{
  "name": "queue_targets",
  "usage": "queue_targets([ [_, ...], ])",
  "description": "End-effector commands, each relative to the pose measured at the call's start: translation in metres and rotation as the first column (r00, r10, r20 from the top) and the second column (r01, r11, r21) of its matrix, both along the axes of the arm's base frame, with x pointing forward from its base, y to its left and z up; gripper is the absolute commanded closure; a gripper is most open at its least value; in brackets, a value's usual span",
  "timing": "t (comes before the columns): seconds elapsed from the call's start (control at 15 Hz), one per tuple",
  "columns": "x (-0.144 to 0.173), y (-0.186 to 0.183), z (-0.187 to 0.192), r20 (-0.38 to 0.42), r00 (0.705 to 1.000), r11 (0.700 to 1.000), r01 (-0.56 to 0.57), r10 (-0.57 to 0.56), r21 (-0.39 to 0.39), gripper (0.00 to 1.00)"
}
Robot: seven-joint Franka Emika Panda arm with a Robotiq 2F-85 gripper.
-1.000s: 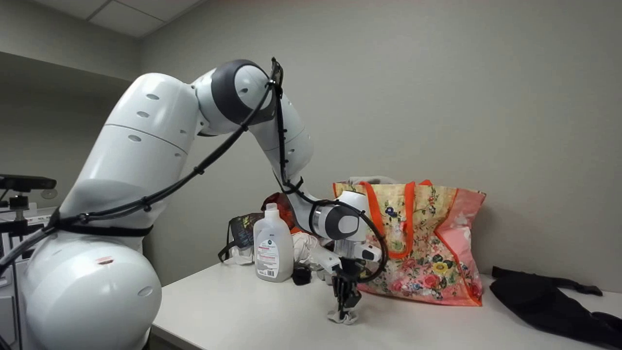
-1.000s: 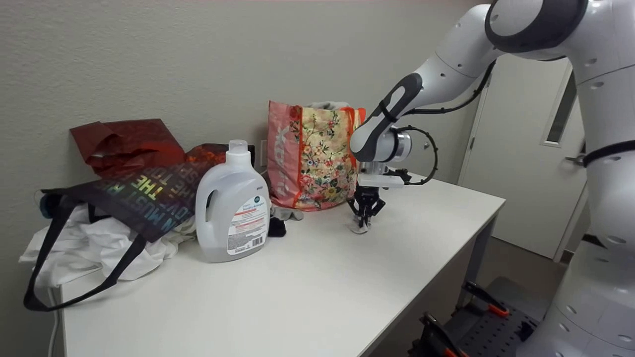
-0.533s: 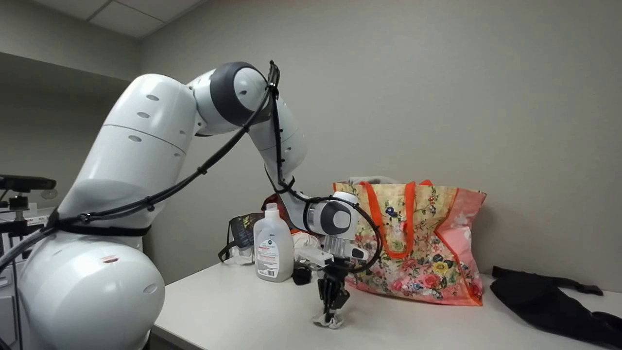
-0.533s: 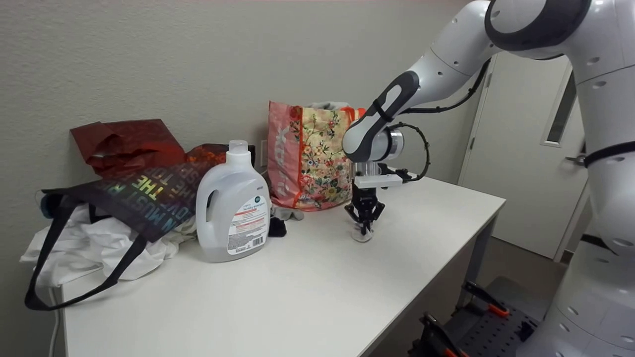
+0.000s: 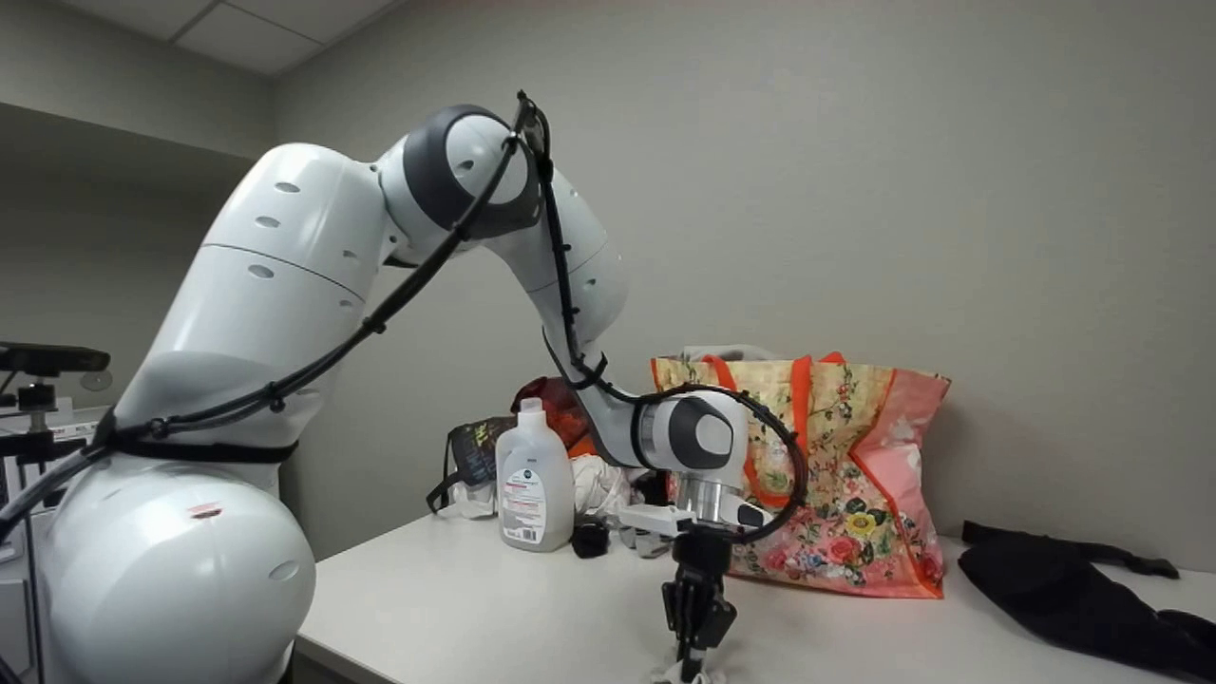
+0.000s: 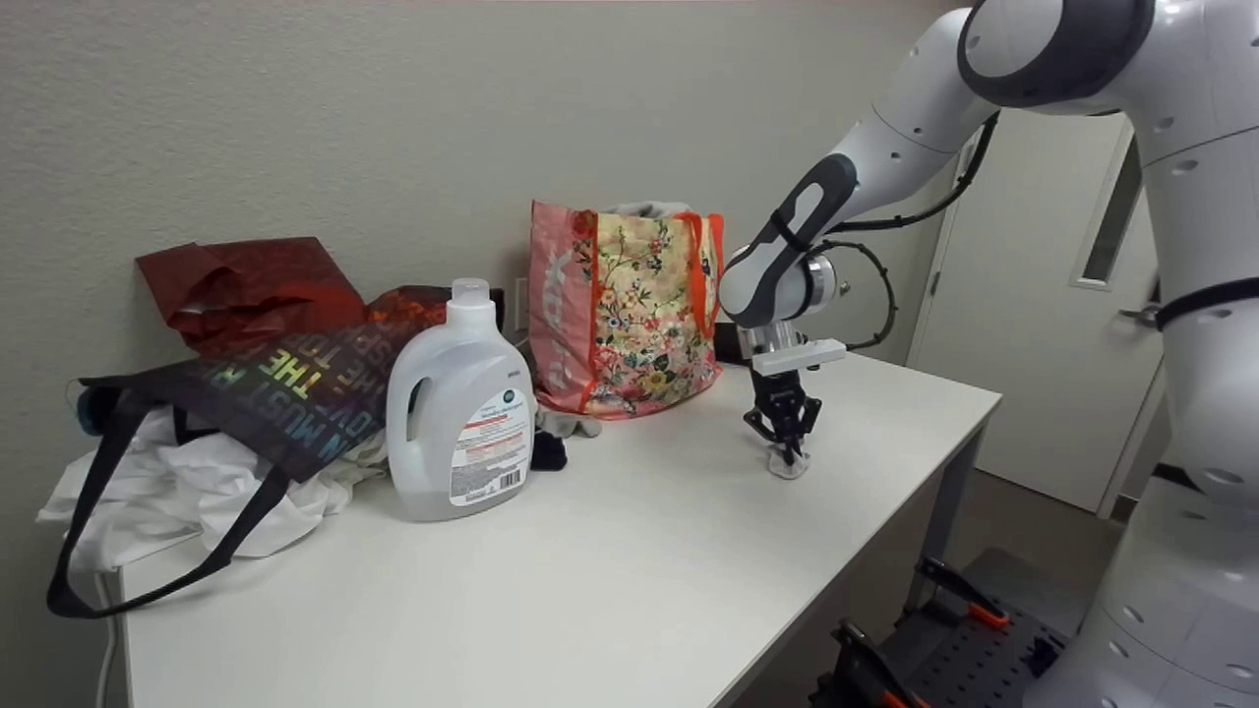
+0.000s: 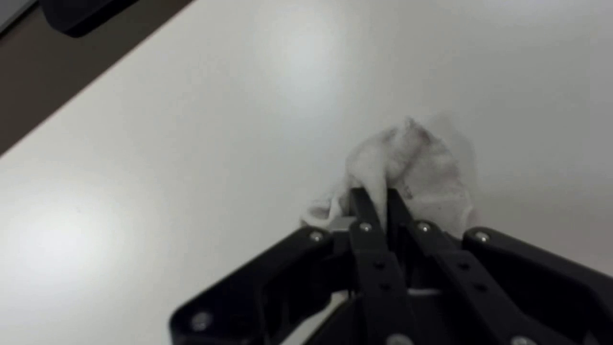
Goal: Use the tissue to wipe the table.
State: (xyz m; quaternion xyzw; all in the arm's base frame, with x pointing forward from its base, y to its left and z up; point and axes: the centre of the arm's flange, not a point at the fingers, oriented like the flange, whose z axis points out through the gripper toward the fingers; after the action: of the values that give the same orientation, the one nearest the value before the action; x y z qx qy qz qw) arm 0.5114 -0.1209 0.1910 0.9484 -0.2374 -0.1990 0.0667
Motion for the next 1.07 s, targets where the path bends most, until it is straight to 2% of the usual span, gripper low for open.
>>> queue_targets([
  [0.0,0.005,-0.032,-0.009,0.095,0.990,0.994,0.107,-0.104,-0.024,0.98],
  [0.33,0.041,-0.048,-0.004,0.275,0.936,0.973,0.231,-0.219,-0.014,0.98],
  [0.53,0.062,-0.021,-0.014,0.318,0.925,0.975,0.220,-0.206,-0.009,0.98],
  [0.73,0.074,0.024,-0.022,0.313,0.940,0.990,0.137,-0.137,0.021,0.98],
  [1.0,0.063,0.078,-0.021,0.229,0.973,0.995,0.019,-0.041,0.101,0.98],
])
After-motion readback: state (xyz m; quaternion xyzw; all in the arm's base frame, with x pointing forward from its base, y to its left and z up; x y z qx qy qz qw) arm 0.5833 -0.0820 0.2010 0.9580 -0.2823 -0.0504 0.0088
